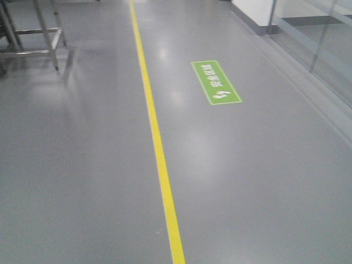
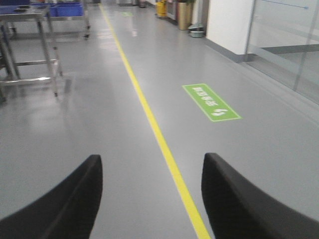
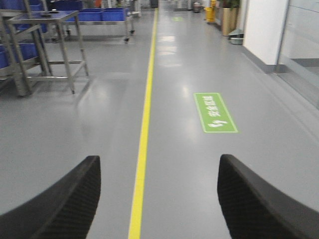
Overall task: Move and align brake pads A on conveyor
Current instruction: 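Drive the base along the yellow floor line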
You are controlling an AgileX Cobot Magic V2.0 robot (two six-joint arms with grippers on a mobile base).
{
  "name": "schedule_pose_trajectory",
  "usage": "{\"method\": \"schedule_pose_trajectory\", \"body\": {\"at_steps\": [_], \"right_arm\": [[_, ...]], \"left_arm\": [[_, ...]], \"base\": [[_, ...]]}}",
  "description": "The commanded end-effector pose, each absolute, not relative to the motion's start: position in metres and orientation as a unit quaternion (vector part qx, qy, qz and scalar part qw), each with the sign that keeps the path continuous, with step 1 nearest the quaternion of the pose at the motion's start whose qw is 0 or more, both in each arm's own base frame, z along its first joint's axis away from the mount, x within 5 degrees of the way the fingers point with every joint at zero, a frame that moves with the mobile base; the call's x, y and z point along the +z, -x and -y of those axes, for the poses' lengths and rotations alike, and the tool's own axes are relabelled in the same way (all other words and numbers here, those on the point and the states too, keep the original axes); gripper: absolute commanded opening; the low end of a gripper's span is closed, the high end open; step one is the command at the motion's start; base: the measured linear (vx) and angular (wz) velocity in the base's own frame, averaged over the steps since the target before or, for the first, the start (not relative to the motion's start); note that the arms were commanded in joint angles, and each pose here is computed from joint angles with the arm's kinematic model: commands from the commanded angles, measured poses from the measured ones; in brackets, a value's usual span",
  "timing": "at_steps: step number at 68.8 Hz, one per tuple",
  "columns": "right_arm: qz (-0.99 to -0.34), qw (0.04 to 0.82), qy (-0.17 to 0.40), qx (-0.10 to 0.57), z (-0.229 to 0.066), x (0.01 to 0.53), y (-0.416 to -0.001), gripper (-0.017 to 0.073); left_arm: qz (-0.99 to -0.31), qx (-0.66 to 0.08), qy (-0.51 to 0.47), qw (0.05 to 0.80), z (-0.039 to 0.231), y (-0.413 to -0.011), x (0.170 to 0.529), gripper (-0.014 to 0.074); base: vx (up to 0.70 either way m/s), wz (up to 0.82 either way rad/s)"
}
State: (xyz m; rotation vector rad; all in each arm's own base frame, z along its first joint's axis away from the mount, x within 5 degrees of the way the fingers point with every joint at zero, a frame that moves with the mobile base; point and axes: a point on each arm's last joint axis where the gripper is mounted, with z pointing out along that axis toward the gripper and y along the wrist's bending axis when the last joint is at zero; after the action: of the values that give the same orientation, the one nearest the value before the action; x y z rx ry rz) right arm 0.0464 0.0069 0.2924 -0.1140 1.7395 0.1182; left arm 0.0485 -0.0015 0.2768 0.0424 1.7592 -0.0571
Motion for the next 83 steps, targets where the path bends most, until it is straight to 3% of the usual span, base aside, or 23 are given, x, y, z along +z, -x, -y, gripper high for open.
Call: {"method": "schedule_pose_trajectory", "body": {"at_steps": [1, 33, 83], "right_arm": [[-0.734, 0.676, 0.052, 0.047, -0.0067, 0.3064, -0.0472, 0.0473], [-0.734, 0.676, 0.052, 0.048, -0.0067, 0.3064, -0.0472, 0.0473], [-0.734, 0.676, 0.052, 0.048, -0.0067, 0.3064, -0.0472, 0.0473]], "left_arm": [[-0.744, -0.031, -0.019, 0.667, 0.0022, -0.0493, 0.2901, 0.043], [-0.745, -0.031, -0.019, 0.667, 0.0022, -0.0493, 0.29, 0.043], [-0.745, -0.031, -0.019, 0.666, 0.0022, -0.0493, 0.2899, 0.043]], "base": [[0.38, 0.45], [0.44, 0.28], [0.57, -0.07]]}}
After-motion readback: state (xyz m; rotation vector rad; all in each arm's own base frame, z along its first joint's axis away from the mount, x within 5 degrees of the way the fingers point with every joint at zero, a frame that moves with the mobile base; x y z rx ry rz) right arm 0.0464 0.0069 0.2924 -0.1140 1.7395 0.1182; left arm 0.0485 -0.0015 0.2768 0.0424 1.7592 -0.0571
